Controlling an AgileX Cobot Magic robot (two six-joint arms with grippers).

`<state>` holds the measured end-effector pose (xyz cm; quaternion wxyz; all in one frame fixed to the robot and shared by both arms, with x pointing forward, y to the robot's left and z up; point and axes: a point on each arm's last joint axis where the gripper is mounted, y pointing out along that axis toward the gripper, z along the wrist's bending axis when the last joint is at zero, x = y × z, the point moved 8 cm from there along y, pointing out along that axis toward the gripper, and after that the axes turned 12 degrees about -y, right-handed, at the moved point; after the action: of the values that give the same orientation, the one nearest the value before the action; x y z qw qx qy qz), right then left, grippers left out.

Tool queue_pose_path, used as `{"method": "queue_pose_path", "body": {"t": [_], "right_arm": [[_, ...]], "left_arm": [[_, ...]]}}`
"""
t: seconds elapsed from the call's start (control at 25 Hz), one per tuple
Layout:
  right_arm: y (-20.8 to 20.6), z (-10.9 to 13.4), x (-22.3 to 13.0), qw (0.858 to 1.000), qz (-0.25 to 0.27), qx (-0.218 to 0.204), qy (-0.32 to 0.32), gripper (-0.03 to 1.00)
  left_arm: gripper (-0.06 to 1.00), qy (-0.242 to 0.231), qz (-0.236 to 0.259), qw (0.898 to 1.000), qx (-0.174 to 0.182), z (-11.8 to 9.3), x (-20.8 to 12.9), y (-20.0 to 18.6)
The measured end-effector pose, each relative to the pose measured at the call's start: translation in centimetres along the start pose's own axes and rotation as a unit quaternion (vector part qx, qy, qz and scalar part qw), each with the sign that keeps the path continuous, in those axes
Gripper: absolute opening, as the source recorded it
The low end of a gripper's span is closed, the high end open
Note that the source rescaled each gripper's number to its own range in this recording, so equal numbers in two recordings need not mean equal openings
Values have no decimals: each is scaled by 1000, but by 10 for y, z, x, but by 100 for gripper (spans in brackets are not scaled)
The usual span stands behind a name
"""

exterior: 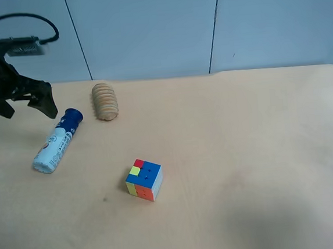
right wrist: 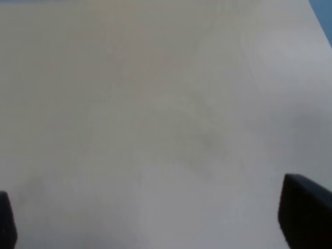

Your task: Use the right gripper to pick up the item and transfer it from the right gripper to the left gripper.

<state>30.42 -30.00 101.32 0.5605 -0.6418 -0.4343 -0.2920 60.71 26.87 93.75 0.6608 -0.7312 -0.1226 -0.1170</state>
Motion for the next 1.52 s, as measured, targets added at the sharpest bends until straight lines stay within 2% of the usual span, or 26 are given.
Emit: {"method": "queue_pose_path", "body": {"t": [0.16, 0.32, 0.6, 0.8, 1.04, 1.52], "right_arm": [[0, 0, 0, 1000, 0, 0, 0, 100], [0, 0, 0, 1000, 0, 0, 0, 100], [0, 0, 0, 1000, 0, 0, 0, 100], [0, 0, 0, 1000, 0, 0, 0, 100], [0, 0, 0, 1000, 0, 0, 0, 100], [0, 0, 0, 1000, 0, 0, 0, 100]], "left_arm": [[100, 7, -69, 998, -6, -5, 5, -59], [100, 14, -126, 992, -12, -10, -5, -118], [100, 12, -171, 985, -6, -9, -47, -191], [100, 1, -193, 981, 23, 4, -94, -202], [100, -24, -222, 975, 15, 8, -149, -204], [100, -34, -292, 956, 10, 13, -208, -227]]}}
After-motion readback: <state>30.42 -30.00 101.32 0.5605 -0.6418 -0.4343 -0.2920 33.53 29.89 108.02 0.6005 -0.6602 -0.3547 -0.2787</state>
